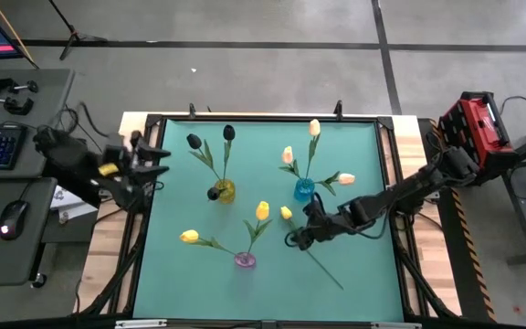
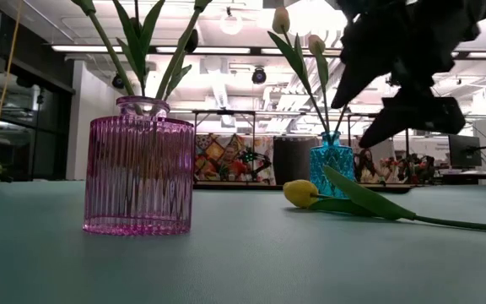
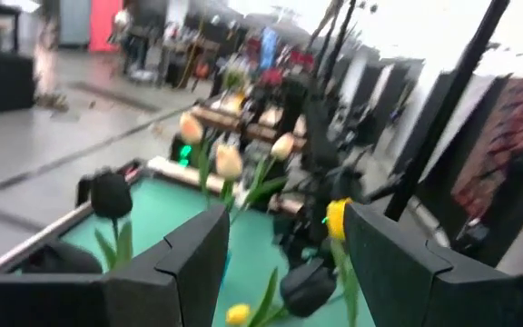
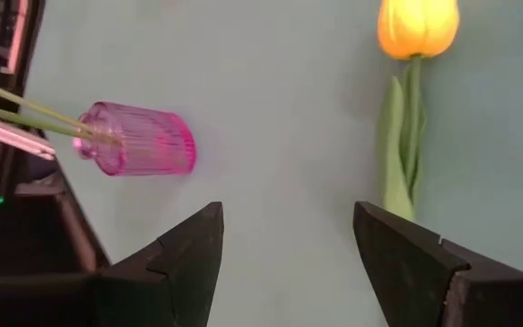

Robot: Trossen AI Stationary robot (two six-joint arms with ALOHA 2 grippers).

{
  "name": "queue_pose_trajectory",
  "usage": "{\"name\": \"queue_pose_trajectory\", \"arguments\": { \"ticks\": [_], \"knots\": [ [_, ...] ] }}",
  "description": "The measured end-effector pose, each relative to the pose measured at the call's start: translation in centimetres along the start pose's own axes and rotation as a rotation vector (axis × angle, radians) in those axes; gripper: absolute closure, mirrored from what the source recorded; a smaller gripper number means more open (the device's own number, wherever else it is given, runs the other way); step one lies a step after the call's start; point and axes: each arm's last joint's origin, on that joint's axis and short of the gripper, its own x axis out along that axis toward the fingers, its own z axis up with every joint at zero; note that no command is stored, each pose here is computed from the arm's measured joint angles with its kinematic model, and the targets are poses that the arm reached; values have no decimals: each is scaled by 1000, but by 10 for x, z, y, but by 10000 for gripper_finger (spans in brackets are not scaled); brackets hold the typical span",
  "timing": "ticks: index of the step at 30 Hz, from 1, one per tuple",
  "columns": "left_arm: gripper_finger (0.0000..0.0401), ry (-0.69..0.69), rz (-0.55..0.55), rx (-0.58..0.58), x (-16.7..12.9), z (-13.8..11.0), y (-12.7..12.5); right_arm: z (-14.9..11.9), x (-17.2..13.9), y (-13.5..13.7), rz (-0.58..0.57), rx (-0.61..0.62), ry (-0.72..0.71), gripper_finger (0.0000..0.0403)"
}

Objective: Sort flowers into vase by color
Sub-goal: Put the yellow tulip flower into the purple vase

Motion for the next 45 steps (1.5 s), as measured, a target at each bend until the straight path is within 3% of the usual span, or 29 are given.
{"name": "queue_pose_trajectory", "arguments": {
  "ticks": [5, 11, 17, 20, 27, 40, 42, 45],
  "knots": [
    [197, -73, -95, 7, -9, -2, 8, 11, 2, 0, 34, 40, 72, 167],
    [197, -150, -190, -44, 9, -53, 8, 21, 1, 9, 78, 19, 116, 167],
    [197, -224, -198, -153, 16, -85, 18, 28, 0, 24, -74, -131, 190, 167],
    [197, -306, -206, -176, 14, -83, 22, 31, 4, 36, -168, -219, 225, 167],
    [197, -395, -193, -208, 8, -74, 27, 24, 35, 38, -485, -293, 220, 167],
    [197, -409, -119, -251, 8, -74, 29, 16, 79, 25, -623, -277, 202, 172],
    [197, -412, -103, -255, 8, -74, 30, 15, 82, 23, -633, -281, 207, 193],
    [197, -418, -68, -263, 8, -74, 31, 13, 84, 23, -632, -308, 222, 258]
  ]
}}
